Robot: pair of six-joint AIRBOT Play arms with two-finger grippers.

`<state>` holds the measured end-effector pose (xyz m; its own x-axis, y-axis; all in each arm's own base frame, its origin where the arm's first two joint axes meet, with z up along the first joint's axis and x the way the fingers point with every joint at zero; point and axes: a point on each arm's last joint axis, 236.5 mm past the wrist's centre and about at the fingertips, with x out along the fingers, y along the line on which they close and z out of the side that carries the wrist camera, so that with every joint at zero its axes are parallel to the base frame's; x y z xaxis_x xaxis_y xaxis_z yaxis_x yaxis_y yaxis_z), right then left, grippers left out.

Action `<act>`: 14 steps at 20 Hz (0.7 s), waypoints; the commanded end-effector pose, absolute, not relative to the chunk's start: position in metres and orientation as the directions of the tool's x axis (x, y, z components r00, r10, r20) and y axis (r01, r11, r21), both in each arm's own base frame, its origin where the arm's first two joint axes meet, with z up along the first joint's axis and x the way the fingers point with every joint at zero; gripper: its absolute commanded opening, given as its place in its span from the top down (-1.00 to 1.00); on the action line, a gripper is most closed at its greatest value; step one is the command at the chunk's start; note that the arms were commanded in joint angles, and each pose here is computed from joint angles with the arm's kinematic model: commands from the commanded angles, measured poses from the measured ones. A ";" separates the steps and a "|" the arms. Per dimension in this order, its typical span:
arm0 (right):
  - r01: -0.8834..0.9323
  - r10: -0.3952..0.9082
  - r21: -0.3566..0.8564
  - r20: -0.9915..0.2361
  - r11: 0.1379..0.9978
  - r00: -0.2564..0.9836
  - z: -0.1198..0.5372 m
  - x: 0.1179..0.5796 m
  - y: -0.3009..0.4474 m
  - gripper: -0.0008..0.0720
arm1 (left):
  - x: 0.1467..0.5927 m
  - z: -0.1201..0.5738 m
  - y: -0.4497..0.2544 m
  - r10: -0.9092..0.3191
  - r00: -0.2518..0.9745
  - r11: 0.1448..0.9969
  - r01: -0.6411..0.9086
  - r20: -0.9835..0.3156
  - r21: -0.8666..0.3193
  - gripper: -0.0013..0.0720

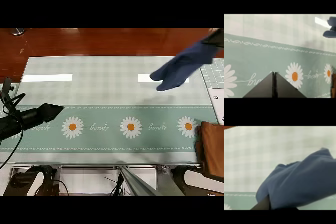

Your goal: Fold the shirts.

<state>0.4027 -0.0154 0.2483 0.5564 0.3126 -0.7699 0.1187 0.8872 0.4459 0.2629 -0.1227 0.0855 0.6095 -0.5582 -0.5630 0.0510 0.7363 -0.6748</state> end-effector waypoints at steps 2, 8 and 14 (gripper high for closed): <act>0.419 0.121 0.332 -0.882 0.845 0.456 0.238 0.324 -0.104 0.92 | 0.263 0.085 -0.123 -0.559 0.608 0.736 0.051 -0.564 -0.675 0.90; 0.708 -0.010 0.245 -0.942 0.663 0.335 0.193 0.221 -0.153 0.92 | 0.263 0.085 -0.123 -0.558 0.608 0.737 0.051 -0.564 -0.674 0.90; 0.953 -0.186 -0.065 -0.983 0.297 -0.009 0.143 0.073 -0.185 0.92 | 0.263 0.085 -0.123 -0.558 0.608 0.737 0.051 -0.564 -0.674 0.90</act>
